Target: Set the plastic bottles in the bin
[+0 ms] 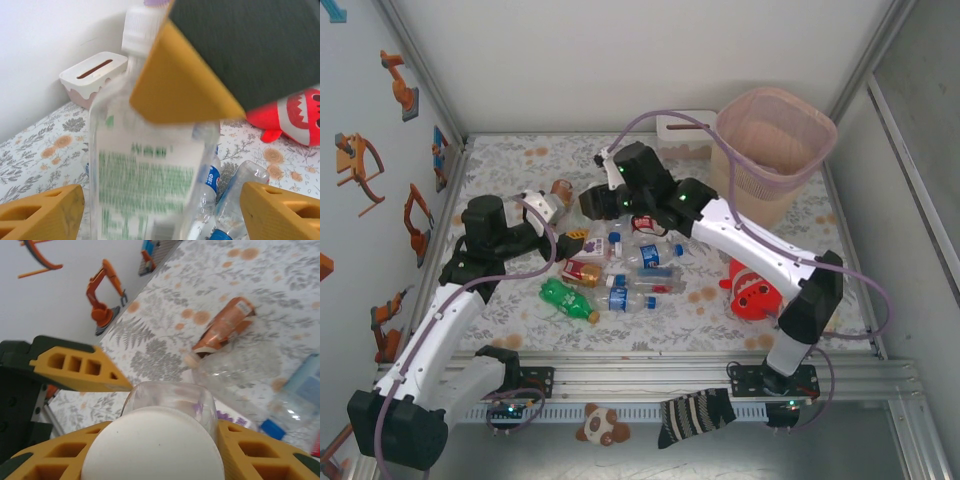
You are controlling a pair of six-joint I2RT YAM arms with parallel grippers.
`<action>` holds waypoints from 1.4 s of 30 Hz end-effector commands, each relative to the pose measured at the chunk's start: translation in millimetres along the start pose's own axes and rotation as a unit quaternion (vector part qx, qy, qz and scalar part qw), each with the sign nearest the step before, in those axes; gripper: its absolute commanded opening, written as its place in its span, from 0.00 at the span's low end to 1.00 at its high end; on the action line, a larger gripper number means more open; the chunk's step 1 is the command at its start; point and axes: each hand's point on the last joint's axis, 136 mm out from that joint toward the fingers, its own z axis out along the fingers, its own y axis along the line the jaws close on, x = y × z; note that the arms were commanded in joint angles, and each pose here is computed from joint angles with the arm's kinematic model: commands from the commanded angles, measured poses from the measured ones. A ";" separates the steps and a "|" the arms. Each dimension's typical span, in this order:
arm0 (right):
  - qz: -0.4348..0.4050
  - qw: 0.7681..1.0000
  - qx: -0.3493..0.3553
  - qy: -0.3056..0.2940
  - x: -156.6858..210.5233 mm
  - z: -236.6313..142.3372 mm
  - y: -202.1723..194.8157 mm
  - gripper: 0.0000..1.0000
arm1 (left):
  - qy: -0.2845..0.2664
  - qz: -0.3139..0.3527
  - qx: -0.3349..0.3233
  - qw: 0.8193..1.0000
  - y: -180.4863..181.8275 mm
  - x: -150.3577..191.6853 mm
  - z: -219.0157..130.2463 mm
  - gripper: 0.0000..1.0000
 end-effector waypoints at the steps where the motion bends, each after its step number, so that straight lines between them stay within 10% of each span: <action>1: -0.014 0.999 0.028 -0.037 -20.6 -34.5 -11.8 0.40 | -0.017 0.008 0.009 1.000 -4.6 -7.6 -2.6 0.81; 28: -0.001 0.937 0.244 -0.251 -134.4 -262.2 -154.0 0.40 | -0.012 0.005 0.007 1.000 -3.1 -5.8 -1.6 0.81; 42: 0.128 0.916 0.305 -0.228 -125.9 -273.6 -282.2 0.39 | -0.011 0.008 0.002 1.000 -2.4 -6.4 -3.0 0.81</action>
